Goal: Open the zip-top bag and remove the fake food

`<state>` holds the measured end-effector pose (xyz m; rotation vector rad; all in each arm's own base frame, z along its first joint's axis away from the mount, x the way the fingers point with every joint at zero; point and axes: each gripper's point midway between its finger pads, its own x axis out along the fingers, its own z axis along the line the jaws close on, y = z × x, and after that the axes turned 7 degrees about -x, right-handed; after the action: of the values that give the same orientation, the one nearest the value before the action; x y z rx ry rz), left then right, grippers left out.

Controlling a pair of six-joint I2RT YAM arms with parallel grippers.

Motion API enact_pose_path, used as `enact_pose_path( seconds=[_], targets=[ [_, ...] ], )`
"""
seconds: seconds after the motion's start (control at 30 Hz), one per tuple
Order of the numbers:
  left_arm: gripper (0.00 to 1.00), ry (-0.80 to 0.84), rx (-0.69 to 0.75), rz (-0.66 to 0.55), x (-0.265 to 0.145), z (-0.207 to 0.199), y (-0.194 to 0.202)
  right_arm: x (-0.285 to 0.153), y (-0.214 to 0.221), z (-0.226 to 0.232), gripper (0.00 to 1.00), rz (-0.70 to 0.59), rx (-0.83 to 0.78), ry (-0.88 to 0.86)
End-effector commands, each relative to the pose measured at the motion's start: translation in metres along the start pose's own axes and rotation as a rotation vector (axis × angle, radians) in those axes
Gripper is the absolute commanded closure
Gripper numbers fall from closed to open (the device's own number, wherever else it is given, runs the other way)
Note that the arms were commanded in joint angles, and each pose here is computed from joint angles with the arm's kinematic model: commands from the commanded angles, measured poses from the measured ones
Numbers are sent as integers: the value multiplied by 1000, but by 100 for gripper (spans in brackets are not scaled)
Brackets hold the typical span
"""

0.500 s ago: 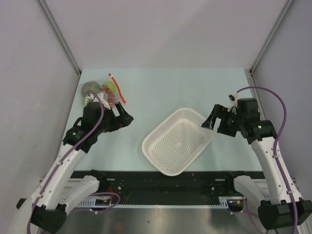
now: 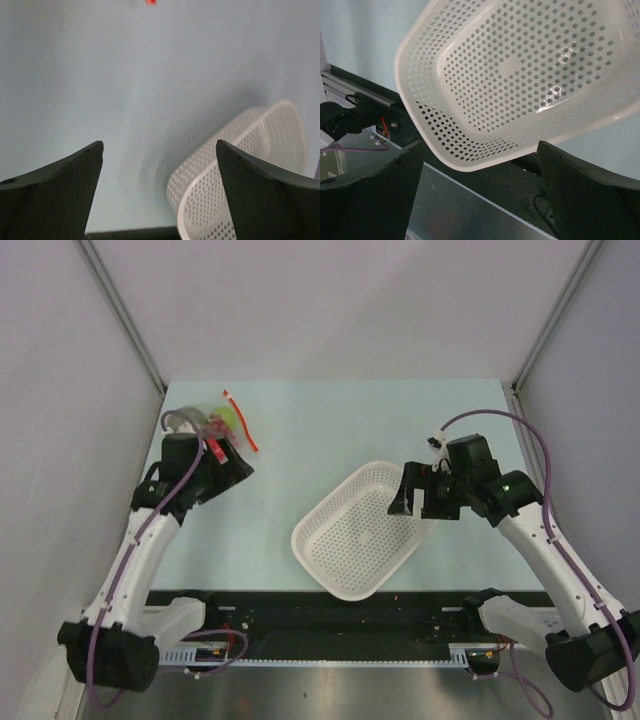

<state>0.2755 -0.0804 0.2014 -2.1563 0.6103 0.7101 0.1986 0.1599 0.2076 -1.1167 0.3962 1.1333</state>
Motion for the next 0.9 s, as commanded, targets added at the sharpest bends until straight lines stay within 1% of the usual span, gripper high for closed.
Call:
enact_pose_path(
  seconds=[0.0, 0.03, 0.07, 0.1, 0.13, 0.17, 0.23, 0.27, 0.3, 0.33, 0.37, 0.4, 0.43, 0.5, 0.53, 0.57, 0.6, 0.63, 0.67, 0.7, 0.73, 0.77, 0.87],
  targets=[
    [3, 1, -62, -155, 30, 0, -65, -8, -26, 31, 0, -58, -44, -57],
    [6, 0, -59, -155, 50, 0, -73, -7, -29, 36, 0, -58, -48, -69],
    [8, -23, -42, -180, 54, 0, -87, -7, -31, 39, 0, -58, -58, -76],
    [9, -47, -25, -175, 63, 2, -92, -7, -34, 43, 0, -62, -67, -83],
    [14, -62, -4, -163, 73, 3, -96, -6, -40, 48, 0, -67, -81, -92],
    [17, -80, 66, -148, 89, 2, -104, -7, -44, 51, 0, -73, -93, -98],
    [25, -94, 169, -134, 103, -1, -109, -2, -54, 56, 0, -85, -112, -117],
    [25, -125, 259, -134, 115, 1, -117, 1, -58, 57, 0, -87, -121, -122],
    [23, -121, 315, -123, 122, -6, -116, 3, -60, 59, 0, -87, -124, -129],
    [18, -185, 394, -109, 132, -8, -119, 9, -66, 61, 0, -87, -126, -132],
    [15, -220, 435, -112, 136, -10, -122, 11, -68, 61, 0, -82, -127, -133],
    [13, -259, 495, -102, 150, -14, -126, 14, -71, 62, 0, -78, -126, -131],
    [11, -353, 542, -147, 154, -16, -130, 16, -72, 61, 0, -74, -123, -125],
    [10, -442, 579, -217, 165, -25, -144, 18, -73, 61, 0, -70, -122, -119],
    [10, -557, 612, -238, 178, -17, -140, 19, -73, 60, 0, -71, -121, -113],
    [11, -581, 616, -271, 183, -26, -147, 18, -73, 59, 0, -71, -118, -106],
    [14, -610, 629, -287, 188, -30, -144, 19, -73, 57, 0, -70, -118, -97],
    [22, -696, 646, -287, 200, -17, -139, 18, -71, 56, 0, -61, -115, -91],
    [24, -703, 616, -321, 201, -25, -145, 18, -70, 54, 0, -58, -114, -84],
    [25, -720, 611, -309, 205, -22, -144, 16, -68, 53, 0, -53, -112, -77],
    [25, -763, 626, -272, 215, -12, -136, 15, -67, 52, 0, -51, -114, -73],
    [26, -754, 607, -284, 217, -18, -140, 13, -65, 52, 0, -50, -114, -73],
    [29, -770, 628, -256, 230, -13, -132, 9, -59, 50, 0, -49, -103, -69]
  ],
)
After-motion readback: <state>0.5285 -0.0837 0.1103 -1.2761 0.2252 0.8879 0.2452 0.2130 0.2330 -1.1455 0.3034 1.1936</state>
